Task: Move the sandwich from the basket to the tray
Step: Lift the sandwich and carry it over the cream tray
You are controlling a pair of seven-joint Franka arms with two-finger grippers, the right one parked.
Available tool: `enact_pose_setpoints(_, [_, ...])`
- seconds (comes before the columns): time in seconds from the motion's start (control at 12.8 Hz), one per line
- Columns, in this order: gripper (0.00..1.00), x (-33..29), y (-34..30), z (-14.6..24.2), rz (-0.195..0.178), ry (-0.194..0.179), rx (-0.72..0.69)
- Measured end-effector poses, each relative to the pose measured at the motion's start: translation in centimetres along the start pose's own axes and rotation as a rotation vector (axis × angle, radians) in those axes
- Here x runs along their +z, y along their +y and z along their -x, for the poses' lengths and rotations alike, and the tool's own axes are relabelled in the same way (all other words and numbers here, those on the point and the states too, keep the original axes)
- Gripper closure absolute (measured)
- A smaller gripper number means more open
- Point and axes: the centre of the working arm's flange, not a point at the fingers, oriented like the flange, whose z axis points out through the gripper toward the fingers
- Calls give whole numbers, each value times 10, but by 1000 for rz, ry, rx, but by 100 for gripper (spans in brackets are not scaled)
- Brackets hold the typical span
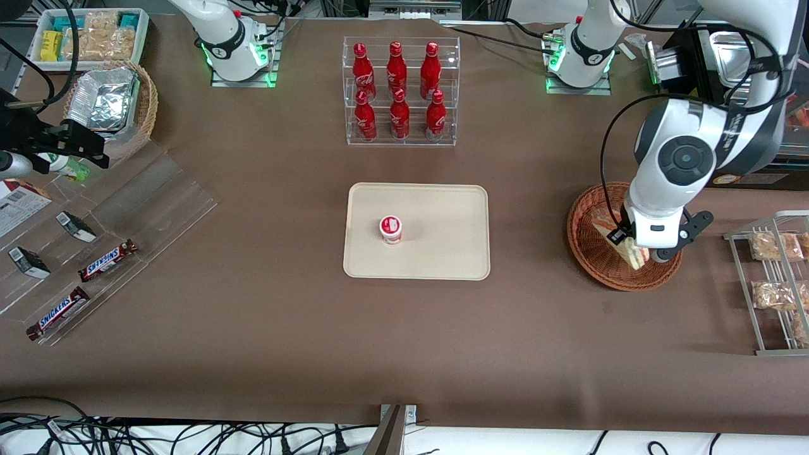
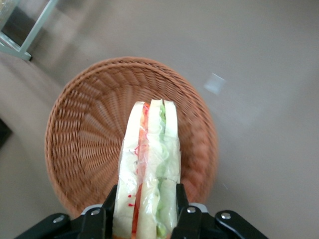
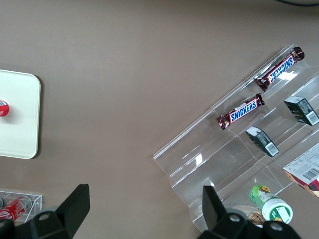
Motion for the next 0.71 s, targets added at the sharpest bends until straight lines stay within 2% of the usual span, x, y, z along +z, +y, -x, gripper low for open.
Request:
enact_pose_setpoints(0.16, [53, -46, 23, 16, 49, -48, 78])
enact_pose_setpoints(0.31, [53, -71, 45, 49, 61, -70, 213])
enact_pose_setpoints(0.47, [53, -83, 67, 87, 90, -104, 339])
enact_pose_setpoints(0.71, [53, -86, 100, 140, 134, -142, 454])
